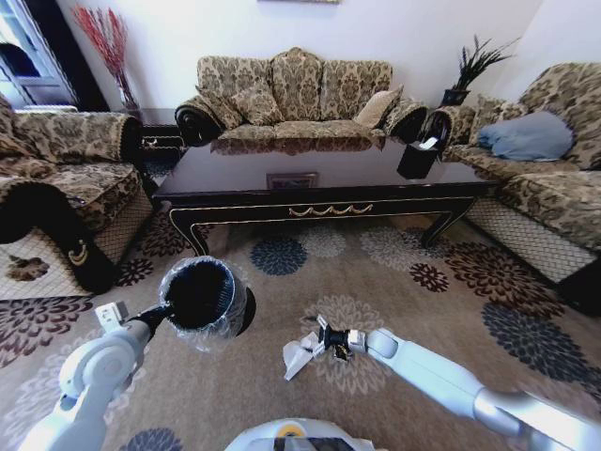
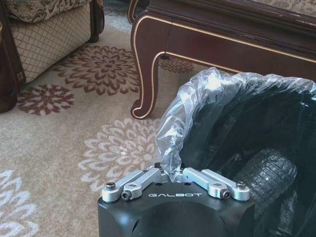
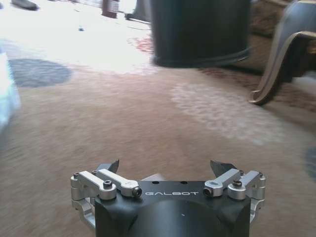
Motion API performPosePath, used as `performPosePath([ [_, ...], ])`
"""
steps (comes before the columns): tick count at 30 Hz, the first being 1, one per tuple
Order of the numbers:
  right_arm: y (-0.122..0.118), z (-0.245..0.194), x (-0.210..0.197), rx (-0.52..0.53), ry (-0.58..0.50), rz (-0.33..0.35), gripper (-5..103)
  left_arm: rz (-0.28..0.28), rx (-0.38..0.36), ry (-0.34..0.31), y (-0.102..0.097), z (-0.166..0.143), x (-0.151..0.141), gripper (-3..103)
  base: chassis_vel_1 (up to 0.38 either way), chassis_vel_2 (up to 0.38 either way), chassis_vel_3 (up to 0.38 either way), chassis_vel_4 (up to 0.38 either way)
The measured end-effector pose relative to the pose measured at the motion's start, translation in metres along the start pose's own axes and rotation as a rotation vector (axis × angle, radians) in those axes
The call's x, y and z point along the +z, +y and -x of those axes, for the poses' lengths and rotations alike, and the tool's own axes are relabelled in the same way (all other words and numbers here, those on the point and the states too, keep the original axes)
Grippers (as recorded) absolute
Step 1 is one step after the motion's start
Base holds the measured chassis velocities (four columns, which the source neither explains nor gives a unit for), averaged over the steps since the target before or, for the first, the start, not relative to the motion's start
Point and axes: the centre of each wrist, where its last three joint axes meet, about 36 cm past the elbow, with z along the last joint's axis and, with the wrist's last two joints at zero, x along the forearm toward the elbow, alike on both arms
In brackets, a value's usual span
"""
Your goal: Move to the front of the table and pick up the trash from the floor, then place it into the trash bin.
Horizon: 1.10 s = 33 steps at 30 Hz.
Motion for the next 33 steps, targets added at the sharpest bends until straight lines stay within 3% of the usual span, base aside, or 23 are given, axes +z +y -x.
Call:
performPosePath([
  [14, -0.007, 0.01, 0.029, -0.023, 0.063, 0.013, 100, 0.005, -0.009, 0.001, 0.002, -0.001, 0.0, 2, 0.0, 0.0, 0.0, 0.0],
  [33, 0.005, 0.046, 0.059, -0.059, 0.139, 0.014, 100, 0.003, -0.014, 0.005, 0.004, 0.004, -0.001, 2, 0.0, 0.0, 0.0, 0.0],
])
